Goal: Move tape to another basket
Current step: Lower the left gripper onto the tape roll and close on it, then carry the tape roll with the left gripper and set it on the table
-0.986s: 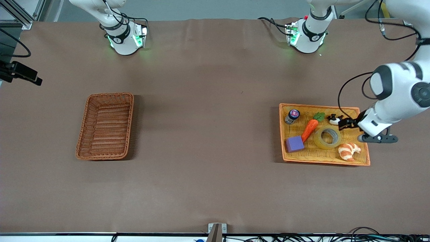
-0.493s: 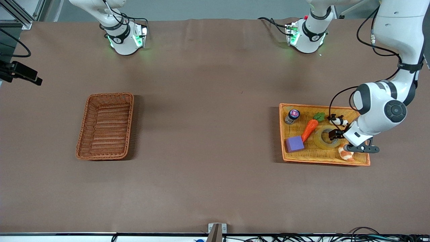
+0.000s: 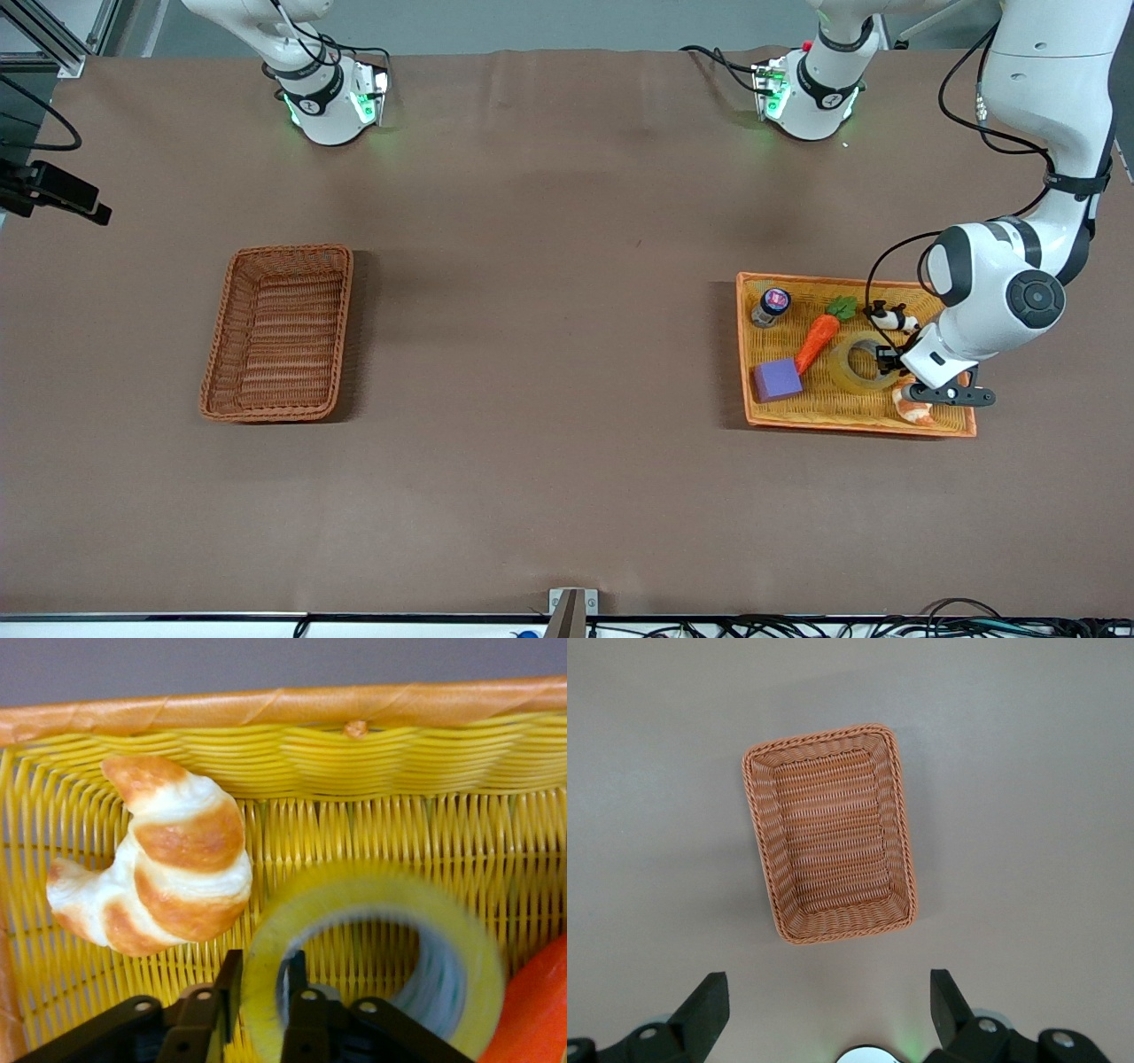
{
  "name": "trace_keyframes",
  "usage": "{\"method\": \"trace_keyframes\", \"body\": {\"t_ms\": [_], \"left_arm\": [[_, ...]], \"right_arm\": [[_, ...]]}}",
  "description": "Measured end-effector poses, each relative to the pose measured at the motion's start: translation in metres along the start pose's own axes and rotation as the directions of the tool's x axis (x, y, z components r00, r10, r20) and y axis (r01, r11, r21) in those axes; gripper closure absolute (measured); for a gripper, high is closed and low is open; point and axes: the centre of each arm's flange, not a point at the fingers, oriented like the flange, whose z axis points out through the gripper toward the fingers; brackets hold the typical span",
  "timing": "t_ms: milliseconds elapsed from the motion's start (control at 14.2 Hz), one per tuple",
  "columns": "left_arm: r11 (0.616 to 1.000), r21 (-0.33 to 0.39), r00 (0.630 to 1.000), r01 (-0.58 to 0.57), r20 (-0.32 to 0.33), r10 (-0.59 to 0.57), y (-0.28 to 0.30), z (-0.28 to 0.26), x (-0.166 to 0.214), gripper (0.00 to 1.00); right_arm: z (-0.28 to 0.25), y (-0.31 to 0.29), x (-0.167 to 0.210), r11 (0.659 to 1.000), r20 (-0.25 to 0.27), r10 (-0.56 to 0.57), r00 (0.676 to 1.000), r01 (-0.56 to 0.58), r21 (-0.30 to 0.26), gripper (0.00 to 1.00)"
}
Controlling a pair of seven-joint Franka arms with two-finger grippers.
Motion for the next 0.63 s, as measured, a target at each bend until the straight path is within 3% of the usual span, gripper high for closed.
{"method": "trace_keyframes", "body": {"t_ms": [211, 423, 634], "left_arm": [[1.000, 0.005, 1.000, -0.001, -0.028, 0.001, -0.002, -0.031, 0.007, 0.79], [1.000, 0.002, 0.999, -0.007, -0.042, 0.008, 0.001, -0.113, 0.018, 0.79], [0.999, -0.018, 0.998, -0.046, -0.040, 0.045, 0.045, -0.183, 0.021, 0.79]], "right_arm": [[0.000, 0.001, 0.000, 1.000, -0.003, -0.004, 1.000, 0.004, 0.000, 0.00], [-0.001, 0.001, 0.000, 1.000, -0.004, -0.005, 1.000, 0.005, 0.000, 0.00], [-0.001, 0.002, 0.000, 1.000, -0.004, -0.006, 1.000, 0.006, 0.000, 0.00]]}}
